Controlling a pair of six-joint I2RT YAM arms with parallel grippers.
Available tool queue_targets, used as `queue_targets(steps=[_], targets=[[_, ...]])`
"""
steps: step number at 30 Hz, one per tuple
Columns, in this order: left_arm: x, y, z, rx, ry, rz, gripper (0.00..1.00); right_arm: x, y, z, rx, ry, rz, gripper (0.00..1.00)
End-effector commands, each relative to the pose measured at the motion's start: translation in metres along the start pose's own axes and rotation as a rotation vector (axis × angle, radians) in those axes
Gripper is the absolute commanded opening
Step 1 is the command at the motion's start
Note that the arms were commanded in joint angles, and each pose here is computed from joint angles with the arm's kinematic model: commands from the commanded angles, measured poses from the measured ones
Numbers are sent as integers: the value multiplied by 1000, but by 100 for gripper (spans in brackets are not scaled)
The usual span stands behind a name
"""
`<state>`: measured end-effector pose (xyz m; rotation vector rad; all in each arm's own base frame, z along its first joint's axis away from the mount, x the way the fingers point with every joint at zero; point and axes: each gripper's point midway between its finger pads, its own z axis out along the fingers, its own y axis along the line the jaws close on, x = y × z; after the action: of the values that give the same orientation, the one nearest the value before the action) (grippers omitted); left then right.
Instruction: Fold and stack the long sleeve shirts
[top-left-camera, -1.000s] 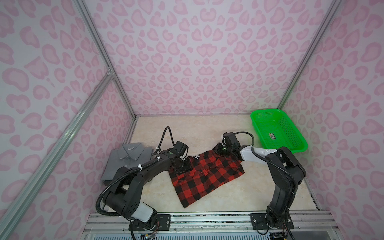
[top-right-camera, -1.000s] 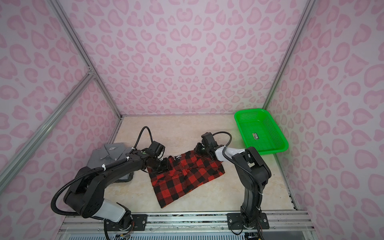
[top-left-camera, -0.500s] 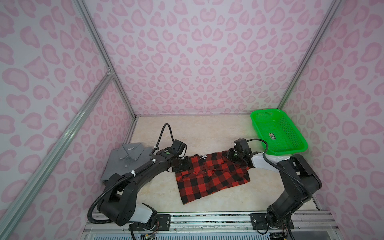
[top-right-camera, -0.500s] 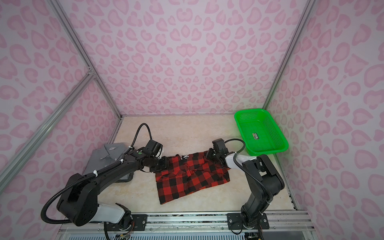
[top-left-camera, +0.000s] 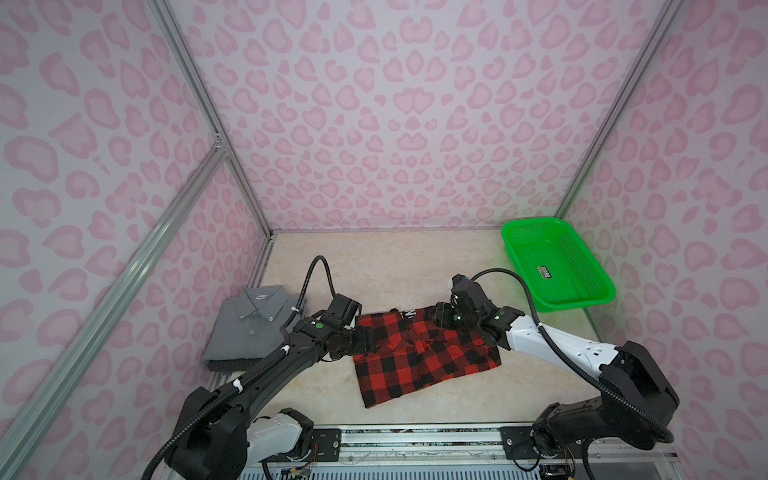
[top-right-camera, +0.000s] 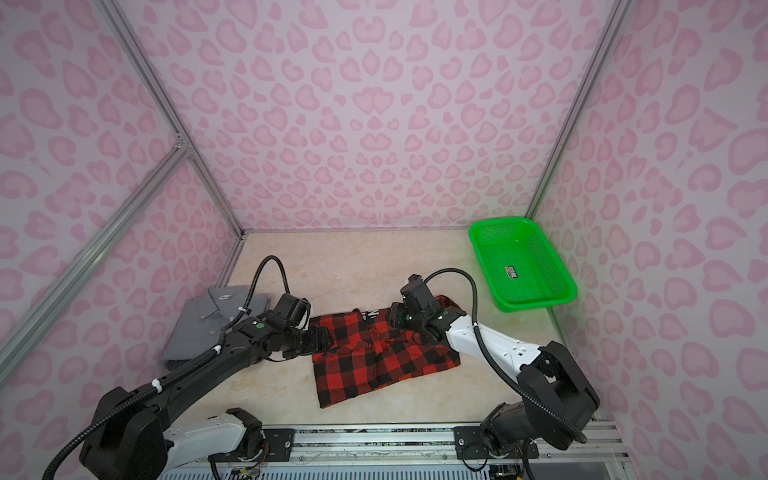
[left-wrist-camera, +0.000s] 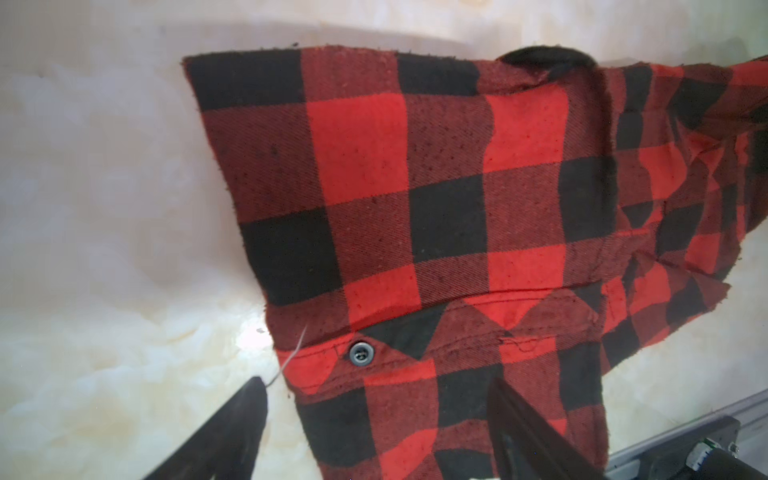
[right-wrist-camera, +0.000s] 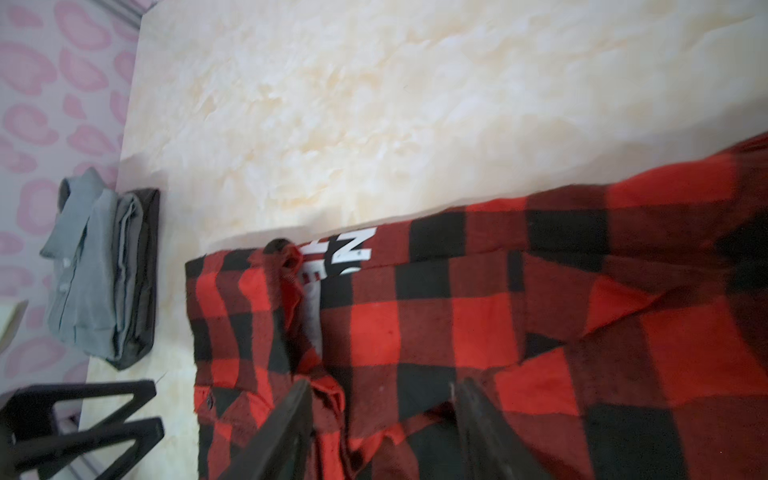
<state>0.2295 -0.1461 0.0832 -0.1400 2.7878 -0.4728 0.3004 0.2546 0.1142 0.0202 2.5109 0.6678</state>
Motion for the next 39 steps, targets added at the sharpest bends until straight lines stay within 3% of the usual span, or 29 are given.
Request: queue_targets(steps=[1, 12, 24, 39], targets=[[-3, 16, -4, -60, -55, -53, 99, 15, 12, 7, -31, 59, -57, 57], [22, 32, 12, -47, -34, -107, 100, 41, 25, 39, -62, 172, -80, 56], [30, 27, 22, 44, -54, -151, 100, 49, 18, 52, -43, 204, -94, 53], [52, 26, 50, 108, 23, -198, 98, 70, -12, 68, 6, 237, -49, 51]])
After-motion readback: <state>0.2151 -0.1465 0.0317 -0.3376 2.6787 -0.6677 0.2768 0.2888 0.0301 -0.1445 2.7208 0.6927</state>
